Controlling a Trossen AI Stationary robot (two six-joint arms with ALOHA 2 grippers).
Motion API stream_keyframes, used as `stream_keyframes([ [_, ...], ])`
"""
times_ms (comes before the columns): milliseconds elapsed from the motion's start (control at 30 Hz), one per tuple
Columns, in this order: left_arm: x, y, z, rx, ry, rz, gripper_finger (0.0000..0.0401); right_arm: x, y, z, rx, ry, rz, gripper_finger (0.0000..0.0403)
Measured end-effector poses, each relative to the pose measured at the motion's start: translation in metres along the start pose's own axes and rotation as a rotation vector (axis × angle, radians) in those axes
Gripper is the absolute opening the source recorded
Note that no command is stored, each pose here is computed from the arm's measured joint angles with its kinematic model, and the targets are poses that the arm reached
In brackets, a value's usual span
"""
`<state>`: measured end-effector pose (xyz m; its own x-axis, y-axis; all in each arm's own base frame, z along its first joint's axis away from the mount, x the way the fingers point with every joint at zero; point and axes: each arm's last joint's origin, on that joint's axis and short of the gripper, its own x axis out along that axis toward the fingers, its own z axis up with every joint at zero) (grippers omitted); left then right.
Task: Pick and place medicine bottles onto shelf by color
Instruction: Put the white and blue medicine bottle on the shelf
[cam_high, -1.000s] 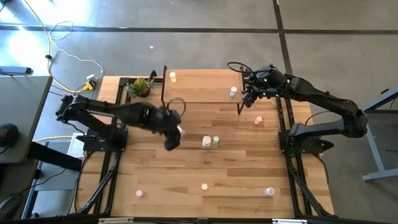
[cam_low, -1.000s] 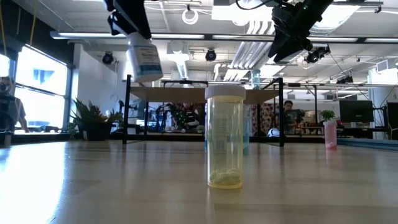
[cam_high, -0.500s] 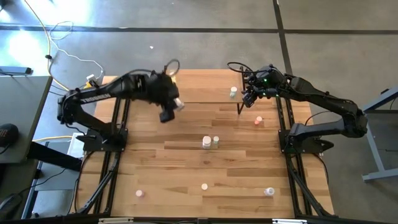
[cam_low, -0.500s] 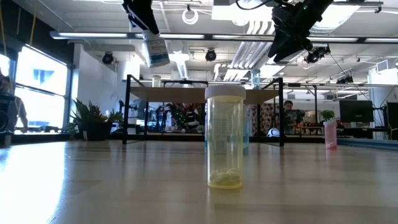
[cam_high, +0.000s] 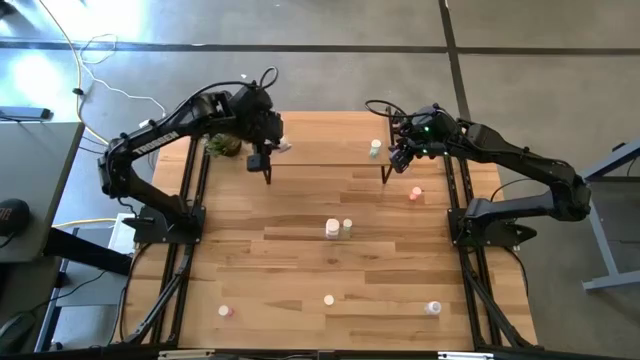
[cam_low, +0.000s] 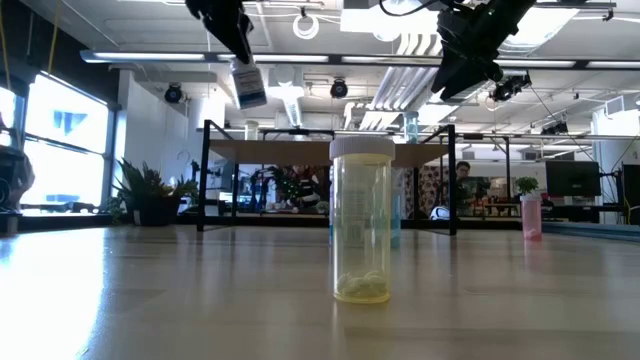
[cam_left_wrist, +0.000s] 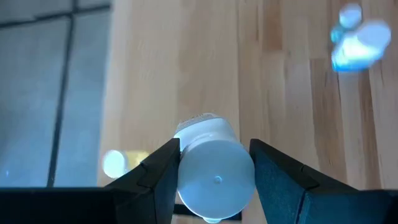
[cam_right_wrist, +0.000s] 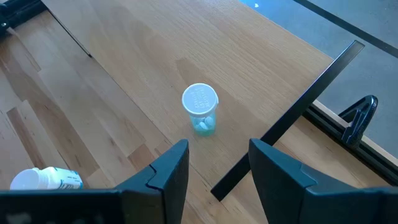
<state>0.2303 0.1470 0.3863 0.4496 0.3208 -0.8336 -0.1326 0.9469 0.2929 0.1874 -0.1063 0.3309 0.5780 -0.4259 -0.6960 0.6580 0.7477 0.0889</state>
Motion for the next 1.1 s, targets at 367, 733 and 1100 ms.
stream_keyframes([
  [367,0.034,0.004,0.004,0.106,0.147,-0.085,0.0163,0.000,0.000,0.000,0.003,0.000,0.000,0.0158],
  [733,0.057,0.013,0.003,0.128,0.202,-0.109,0.0163,0.000,0.000,0.000,0.004,0.000,0.000,0.0158],
  [1100,0.058,0.015,0.002,0.136,0.209,-0.110,0.0171,0.000,0.000,0.000,0.004,0.000,0.000,0.0158],
])
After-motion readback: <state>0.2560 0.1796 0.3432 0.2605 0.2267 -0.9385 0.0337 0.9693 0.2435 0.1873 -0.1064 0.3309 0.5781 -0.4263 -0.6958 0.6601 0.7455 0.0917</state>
